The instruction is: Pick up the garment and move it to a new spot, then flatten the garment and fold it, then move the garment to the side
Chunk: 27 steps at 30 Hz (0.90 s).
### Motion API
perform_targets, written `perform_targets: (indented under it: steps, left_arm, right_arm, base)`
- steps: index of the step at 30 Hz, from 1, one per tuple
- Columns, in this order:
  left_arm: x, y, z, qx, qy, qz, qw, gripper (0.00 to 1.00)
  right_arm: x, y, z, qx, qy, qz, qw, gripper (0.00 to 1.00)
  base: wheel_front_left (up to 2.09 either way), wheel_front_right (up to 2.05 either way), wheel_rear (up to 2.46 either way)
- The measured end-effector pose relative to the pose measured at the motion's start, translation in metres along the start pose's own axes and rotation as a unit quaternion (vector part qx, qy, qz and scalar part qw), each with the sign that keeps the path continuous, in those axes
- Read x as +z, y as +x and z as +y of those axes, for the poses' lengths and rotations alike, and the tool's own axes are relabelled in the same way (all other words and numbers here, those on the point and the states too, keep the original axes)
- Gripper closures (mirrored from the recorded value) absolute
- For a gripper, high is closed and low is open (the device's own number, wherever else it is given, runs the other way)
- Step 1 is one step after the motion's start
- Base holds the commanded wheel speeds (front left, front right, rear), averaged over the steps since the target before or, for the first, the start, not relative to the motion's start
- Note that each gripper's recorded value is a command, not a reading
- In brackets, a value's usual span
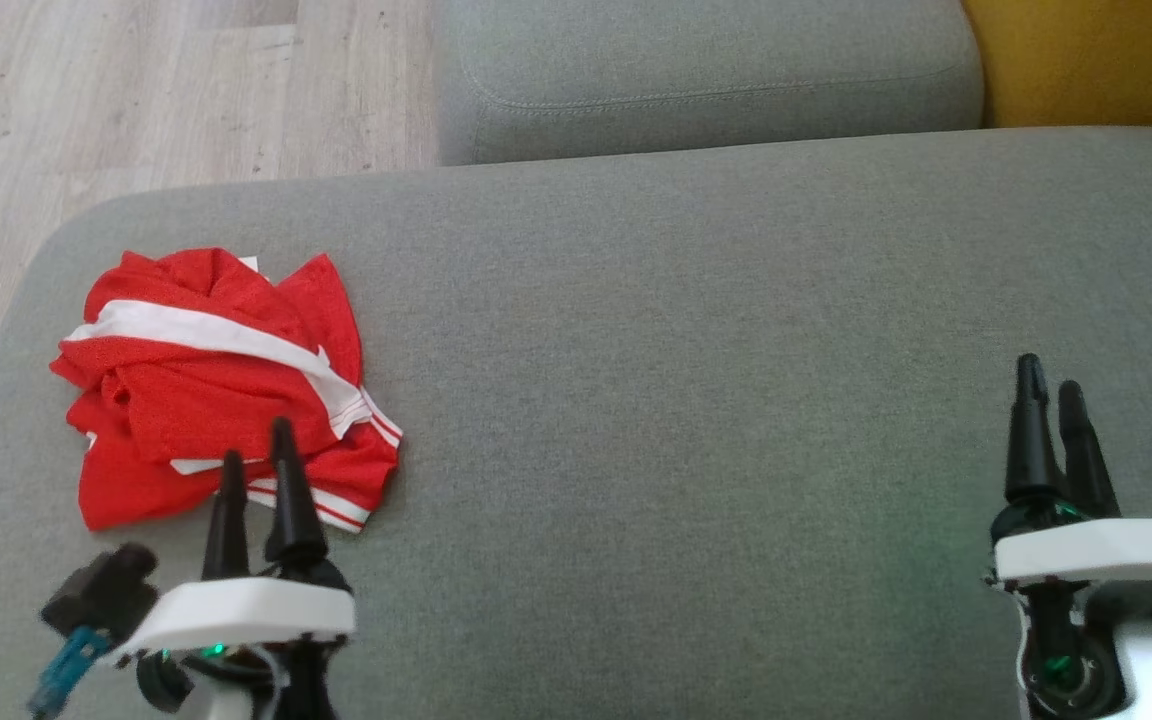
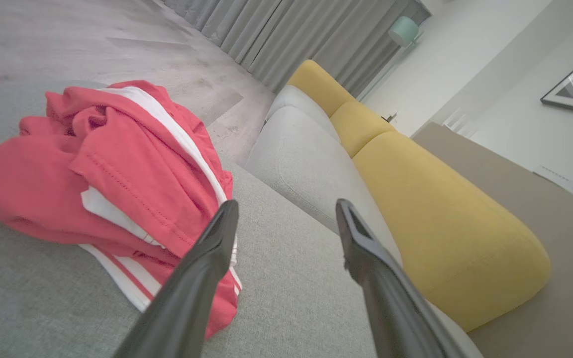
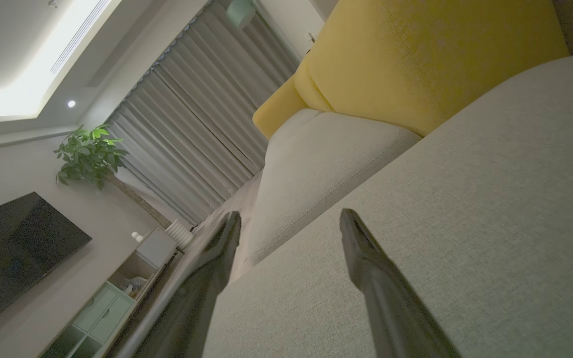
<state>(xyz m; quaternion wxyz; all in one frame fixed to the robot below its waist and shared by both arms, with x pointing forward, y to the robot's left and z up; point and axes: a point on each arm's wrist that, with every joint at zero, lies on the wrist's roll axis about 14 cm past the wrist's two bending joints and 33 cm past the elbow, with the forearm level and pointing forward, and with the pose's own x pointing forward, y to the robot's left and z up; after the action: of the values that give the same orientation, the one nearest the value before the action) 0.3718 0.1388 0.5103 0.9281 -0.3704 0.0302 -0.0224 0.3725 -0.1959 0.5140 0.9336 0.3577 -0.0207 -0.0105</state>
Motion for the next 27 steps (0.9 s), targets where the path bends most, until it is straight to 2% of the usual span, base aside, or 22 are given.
perform_targets:
  steps: [8,17,27]
  left_arm:
    - [-0.009,0.002,-0.015,-0.016,0.103,0.008,0.995,0.0]
    - [-0.019,-0.001,-0.023,-0.03,0.21,0.014,0.977,0.0]
    - [-0.027,-0.002,-0.031,-0.05,0.261,0.012,0.964,0.0]
  right_arm:
    - [-0.001,0.001,0.014,0.025,-0.068,-0.002,0.997,0.0]
    - [-0.003,0.001,0.028,0.05,-0.138,-0.005,0.989,0.0]
    - [-0.006,-0.001,0.04,0.073,-0.204,-0.011,0.976,0.0]
  base:
    - [0.0,0.0,0.0]
    - [0.0,0.0,0.0]
    - [0.0,0.0,0.0]
